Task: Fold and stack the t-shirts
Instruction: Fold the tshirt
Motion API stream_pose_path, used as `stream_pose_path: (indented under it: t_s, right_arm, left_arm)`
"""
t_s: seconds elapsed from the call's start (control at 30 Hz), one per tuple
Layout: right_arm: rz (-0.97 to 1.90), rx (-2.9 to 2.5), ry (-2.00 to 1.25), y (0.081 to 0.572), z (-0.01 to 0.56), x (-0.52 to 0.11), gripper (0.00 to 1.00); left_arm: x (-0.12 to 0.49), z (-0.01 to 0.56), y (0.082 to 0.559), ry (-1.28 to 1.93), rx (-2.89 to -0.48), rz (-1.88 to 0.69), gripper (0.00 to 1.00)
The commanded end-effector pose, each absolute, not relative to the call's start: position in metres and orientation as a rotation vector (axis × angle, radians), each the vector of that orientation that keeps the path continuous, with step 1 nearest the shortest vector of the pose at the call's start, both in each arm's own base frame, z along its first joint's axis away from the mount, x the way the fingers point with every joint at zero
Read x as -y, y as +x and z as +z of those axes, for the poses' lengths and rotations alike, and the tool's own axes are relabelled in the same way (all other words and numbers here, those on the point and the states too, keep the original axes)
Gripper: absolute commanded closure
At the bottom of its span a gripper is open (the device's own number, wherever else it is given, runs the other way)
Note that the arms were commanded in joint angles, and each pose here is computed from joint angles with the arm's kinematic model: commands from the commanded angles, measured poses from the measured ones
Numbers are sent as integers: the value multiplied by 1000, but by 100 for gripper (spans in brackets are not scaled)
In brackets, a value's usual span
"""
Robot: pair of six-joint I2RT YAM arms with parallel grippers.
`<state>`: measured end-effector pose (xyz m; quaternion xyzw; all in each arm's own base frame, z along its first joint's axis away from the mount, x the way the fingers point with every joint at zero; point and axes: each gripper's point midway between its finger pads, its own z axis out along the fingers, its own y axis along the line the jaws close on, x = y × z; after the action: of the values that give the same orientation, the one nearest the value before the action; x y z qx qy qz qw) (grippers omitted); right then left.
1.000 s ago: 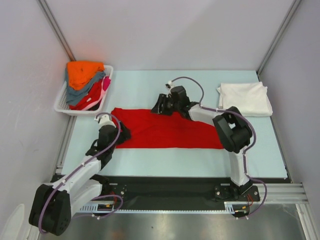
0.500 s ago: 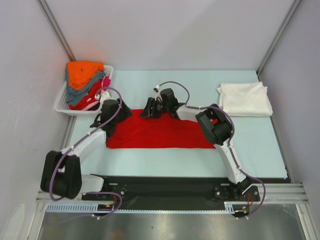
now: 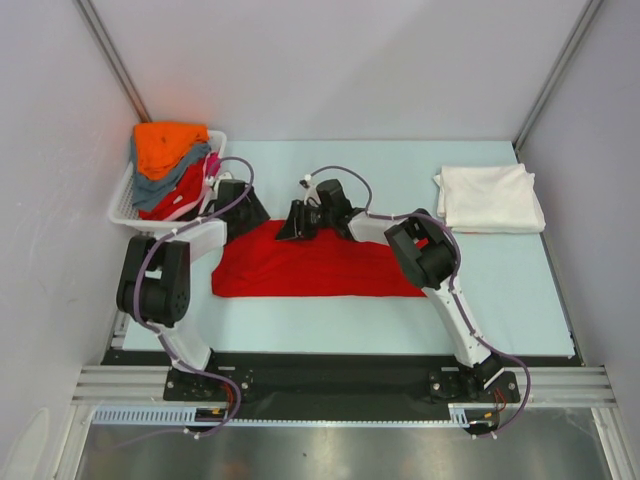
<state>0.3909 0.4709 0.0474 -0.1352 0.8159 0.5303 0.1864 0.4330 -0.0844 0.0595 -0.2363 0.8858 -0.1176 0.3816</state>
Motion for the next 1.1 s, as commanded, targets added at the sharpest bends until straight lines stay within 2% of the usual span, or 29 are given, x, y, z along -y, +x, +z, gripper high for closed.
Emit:
stream_pose_path:
  t_s: [0.0,0.17,0.3,0.43,0.67,0.87,0.97,1.03,1.07]
  right_arm:
    - [1581,-2211,-496,381,63,-486,63]
    - [1633,-2189,-522,374,72,-486,70]
    - [1658,-2174,-556,366,81,-483,87]
    - [1688,-2159,-586,352,90,-475,98]
    - [1728,-2139,-603,320,107,-453,100]
    - [1732,-2176,-600,285,99,-427,97]
    - [1717,-2203,-592,274,94,-417,91]
    - [1680,-2252,-570,270,85,-410,73]
    - [1659,-2245,-584,270,87,-408,59]
  left_arm:
    - [85,70,451,-592,-2242,-321,32]
    - [82,52,459,-605,-2286,-281,32]
    - [71,42,461,-628,-2309,-227,32]
    - [68,36,462,-637,-2324,-219,32]
    - [66,35,462,-623,-2326,-206,32]
    - [64,37,463,-607,-2323,-191,32]
    - [65,37,463,-601,-2325,-196,32]
    - [66,38,464,-600,-2326,-205,32]
    - [66,38,464,-597,-2325,-206,32]
